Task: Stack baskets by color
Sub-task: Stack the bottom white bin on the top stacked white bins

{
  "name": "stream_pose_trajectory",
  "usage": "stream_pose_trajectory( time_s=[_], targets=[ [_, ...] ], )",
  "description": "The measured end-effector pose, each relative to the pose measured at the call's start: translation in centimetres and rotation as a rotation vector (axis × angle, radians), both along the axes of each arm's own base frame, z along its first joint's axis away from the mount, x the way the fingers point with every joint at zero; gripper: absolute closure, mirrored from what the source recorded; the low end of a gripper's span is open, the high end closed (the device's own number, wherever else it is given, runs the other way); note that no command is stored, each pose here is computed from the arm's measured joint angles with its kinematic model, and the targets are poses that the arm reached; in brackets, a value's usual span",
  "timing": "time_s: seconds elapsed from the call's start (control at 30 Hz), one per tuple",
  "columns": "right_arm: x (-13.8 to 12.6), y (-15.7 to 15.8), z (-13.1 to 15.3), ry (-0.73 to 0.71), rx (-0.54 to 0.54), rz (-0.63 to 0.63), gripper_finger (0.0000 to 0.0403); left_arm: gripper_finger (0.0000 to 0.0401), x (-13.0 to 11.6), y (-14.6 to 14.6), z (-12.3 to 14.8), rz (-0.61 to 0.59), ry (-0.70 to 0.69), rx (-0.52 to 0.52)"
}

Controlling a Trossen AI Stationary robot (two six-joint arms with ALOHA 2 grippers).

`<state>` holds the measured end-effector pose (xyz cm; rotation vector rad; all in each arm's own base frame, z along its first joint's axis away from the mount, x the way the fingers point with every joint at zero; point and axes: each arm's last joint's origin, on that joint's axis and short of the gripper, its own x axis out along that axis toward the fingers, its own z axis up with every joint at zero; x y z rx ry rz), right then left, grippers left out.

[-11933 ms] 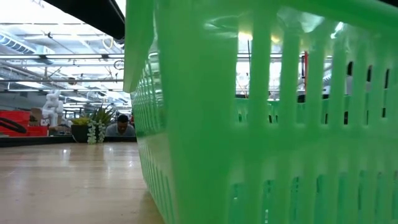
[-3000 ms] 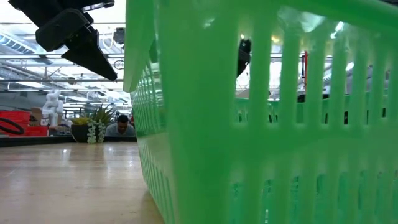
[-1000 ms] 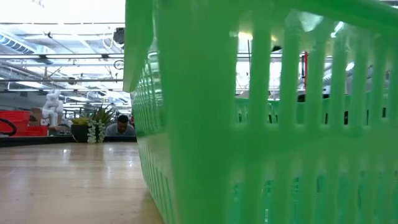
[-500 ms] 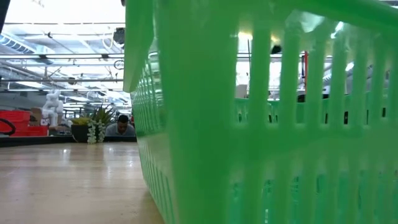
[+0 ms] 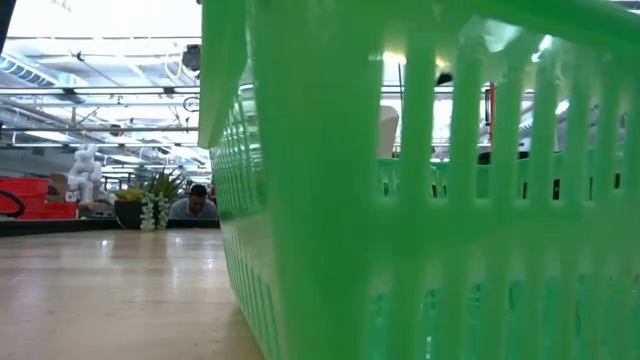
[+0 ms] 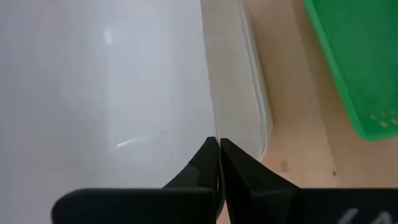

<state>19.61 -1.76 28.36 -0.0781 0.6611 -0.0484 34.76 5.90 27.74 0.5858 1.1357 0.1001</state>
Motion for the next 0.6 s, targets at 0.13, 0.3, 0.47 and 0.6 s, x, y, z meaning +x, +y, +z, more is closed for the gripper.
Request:
stream_pose_trajectory(
  time_s=[0.13, 0.3, 0.47, 0.6],
  targets=[
    [0.0, 0.0, 0.0, 0.001, 0.0, 0.0, 0.0293, 0.0397, 0.0, 0.0, 1.1, 0.055, -0.031, -0.027],
    [0.0, 0.0, 0.0, 0.003, -0.001, 0.001, 0.0293, 0.0394, -0.2, 0.4, 1.7, 0.055, -0.031, -0.111],
    [0.0, 0.0, 0.0, 0.004, -0.003, 0.003, 0.0293, 0.0397, -0.4, 1.2, 1.0, 0.062, -0.031, -0.173],
    [0.0, 0.0, 0.0, 0.004, -0.005, 0.005, 0.0293, 0.0393, -0.3, 1.6, 1.0, 0.051, -0.058, -0.203]
  ],
)
